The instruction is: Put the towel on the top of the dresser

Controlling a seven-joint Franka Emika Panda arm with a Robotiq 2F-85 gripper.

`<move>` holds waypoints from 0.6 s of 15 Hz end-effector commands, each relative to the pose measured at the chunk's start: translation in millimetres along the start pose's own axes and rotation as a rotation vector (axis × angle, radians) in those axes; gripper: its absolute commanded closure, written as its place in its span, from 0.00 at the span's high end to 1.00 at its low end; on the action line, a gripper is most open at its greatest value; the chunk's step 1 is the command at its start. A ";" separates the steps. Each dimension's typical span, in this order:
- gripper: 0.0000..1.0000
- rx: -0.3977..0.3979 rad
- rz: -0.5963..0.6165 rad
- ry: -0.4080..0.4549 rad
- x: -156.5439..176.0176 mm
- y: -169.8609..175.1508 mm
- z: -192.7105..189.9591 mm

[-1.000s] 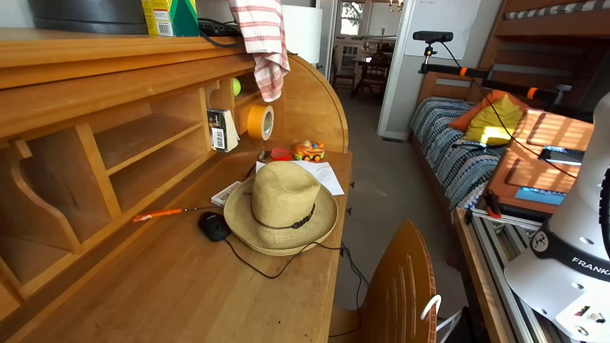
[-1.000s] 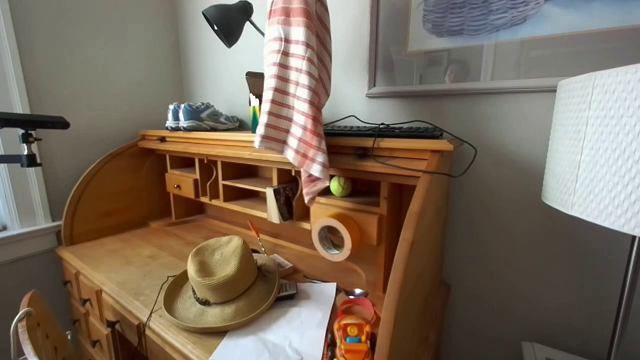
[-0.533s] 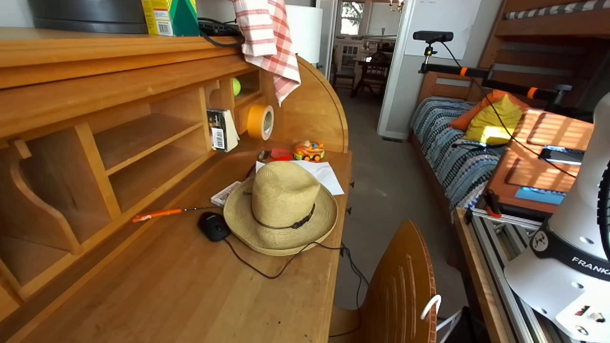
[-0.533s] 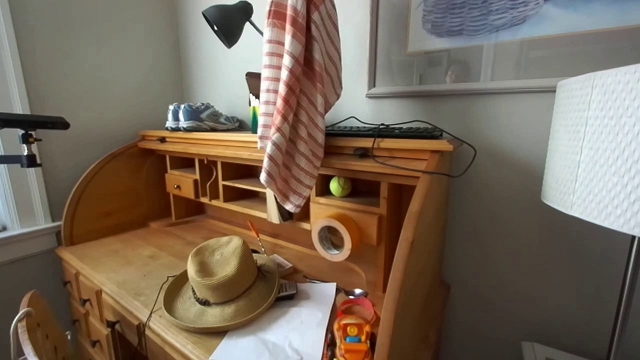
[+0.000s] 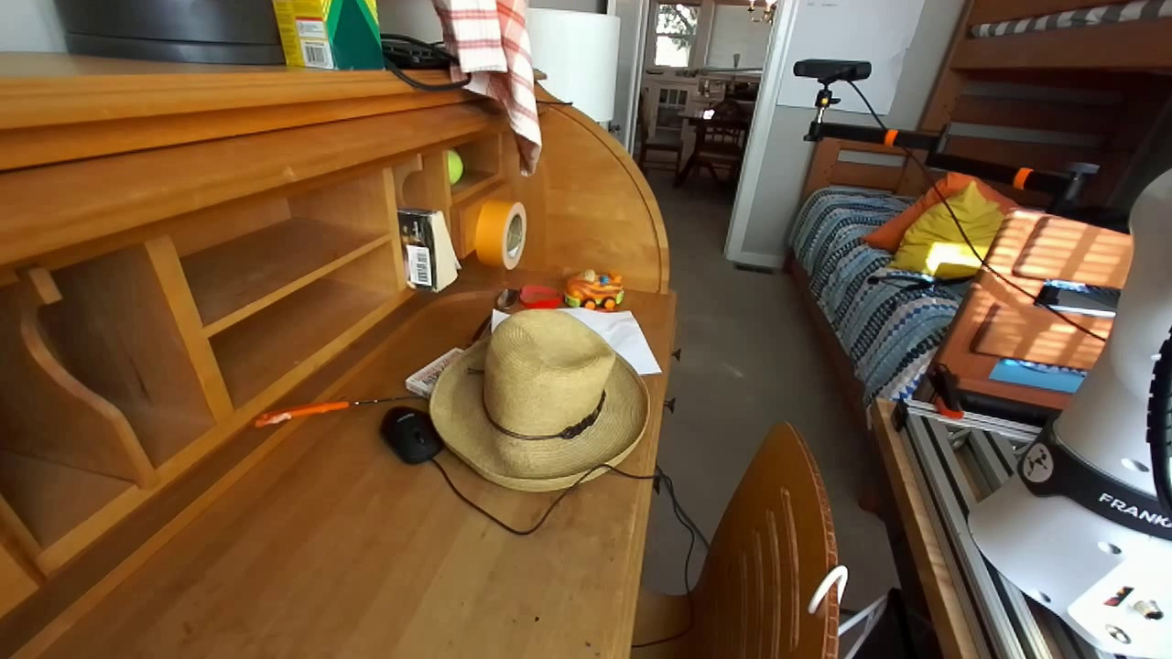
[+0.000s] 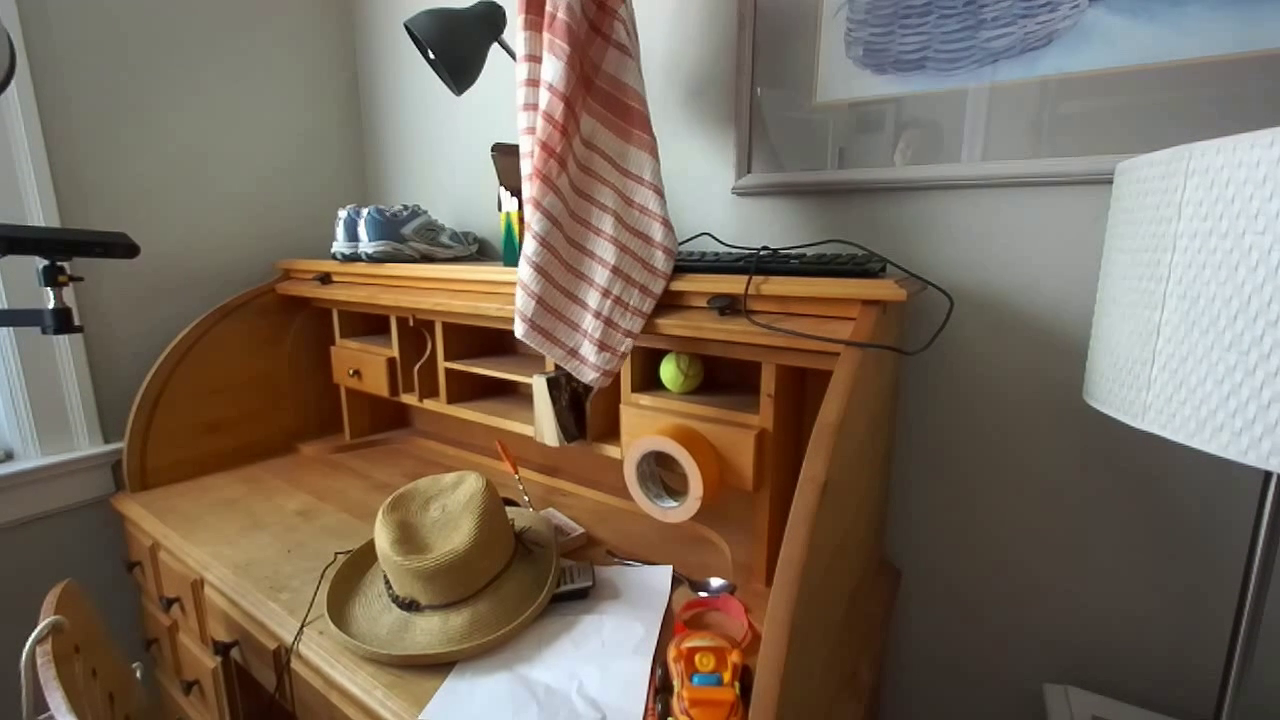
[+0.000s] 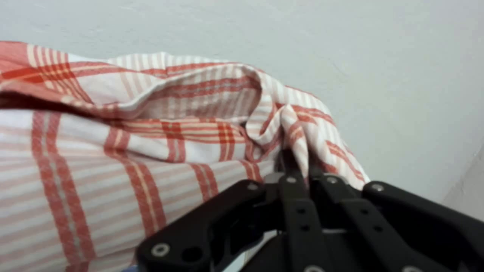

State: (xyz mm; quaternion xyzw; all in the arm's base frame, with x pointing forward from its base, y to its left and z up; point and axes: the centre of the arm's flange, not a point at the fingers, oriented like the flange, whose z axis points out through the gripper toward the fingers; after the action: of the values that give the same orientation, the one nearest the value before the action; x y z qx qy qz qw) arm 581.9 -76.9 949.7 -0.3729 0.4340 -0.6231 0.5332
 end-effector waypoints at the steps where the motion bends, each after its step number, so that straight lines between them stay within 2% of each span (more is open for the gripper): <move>1: 0.01 -0.075 0.127 0.079 -6.1 7.5 41.4; 6: 0.01 -0.269 0.330 0.171 5.8 38.4 49.6; 8: 0.01 -0.377 0.371 0.163 3.4 48.3 45.9; 9: 0.01 -0.417 0.354 0.167 2.9 53.7 42.9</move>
State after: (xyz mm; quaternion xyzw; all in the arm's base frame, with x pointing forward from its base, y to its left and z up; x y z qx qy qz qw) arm 629.1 -95.0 905.2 -0.3292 0.6191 -0.4855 0.5221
